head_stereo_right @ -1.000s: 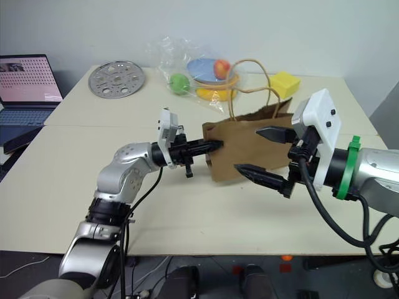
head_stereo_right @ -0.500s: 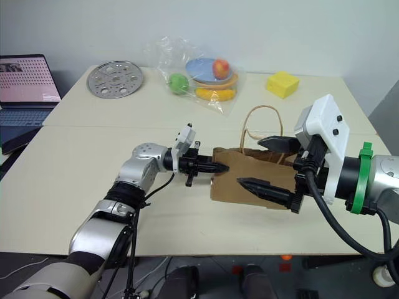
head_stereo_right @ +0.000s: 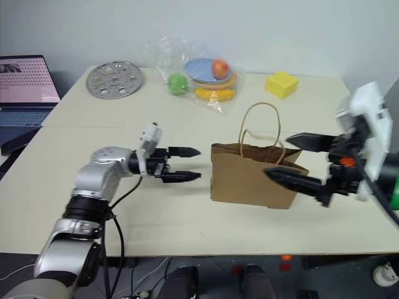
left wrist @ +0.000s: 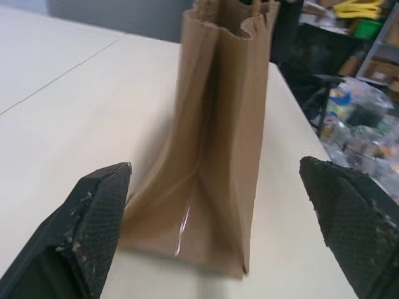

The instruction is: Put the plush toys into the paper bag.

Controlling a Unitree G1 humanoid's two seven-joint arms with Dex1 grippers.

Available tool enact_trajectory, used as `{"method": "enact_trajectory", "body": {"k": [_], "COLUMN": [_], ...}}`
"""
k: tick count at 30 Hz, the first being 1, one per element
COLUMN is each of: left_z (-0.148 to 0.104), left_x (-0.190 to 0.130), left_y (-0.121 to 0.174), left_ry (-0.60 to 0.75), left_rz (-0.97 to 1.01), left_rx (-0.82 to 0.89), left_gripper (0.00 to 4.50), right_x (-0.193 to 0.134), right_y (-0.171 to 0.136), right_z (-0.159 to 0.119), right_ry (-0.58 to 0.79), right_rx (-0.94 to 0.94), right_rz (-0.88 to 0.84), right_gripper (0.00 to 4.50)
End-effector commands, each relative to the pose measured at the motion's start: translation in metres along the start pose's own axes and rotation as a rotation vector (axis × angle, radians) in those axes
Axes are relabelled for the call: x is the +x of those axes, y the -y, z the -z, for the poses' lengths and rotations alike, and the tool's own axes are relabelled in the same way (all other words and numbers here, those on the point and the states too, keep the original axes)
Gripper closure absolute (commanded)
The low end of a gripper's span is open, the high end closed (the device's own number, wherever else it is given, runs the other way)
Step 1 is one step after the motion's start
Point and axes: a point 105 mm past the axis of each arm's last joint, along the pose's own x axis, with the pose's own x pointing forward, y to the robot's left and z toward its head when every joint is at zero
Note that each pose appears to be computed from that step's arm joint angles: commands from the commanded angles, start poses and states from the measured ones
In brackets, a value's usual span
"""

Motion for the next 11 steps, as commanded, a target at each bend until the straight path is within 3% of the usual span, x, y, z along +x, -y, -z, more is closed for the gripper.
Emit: {"method": "enact_trajectory", "body": {"k": [1, 4, 6, 8, 11], "left_z": [-0.025, -0.032, -0.036, -0.039, -0.041], "left_x": [-0.010, -0.021, -0.023, -0.025, -0.029], "left_y": [-0.007, -0.012, -0.013, -0.015, -0.016], "left_ry": [-0.027, -0.059, -0.060, -0.052, -0.035], "left_rz": [-0.140, -0.210, -0.248, -0.279, -0.305], "left_rx": [0.125, 0.163, 0.184, 0.188, 0.189], "left_gripper": [0.02, 0.02, 0.02, 0.02, 0.02], "right_x": [-0.037, -0.069, -0.087, -0.087, -0.059], "right_y": [0.035, 0.078, 0.112, 0.130, 0.137], "right_z": [0.016, 0.058, 0.071, 0.081, 0.097], "right_ry": [0.009, -0.080, -0.051, -0.029, -0.008], "right_rx": [0.053, 0.033, -0.030, -0.084, -0.100], "right_rz": [0.194, 0.455, 0.612, 0.675, 0.631], "right_gripper": [0.00, 0.00, 0.00, 0.00, 0.00]}}
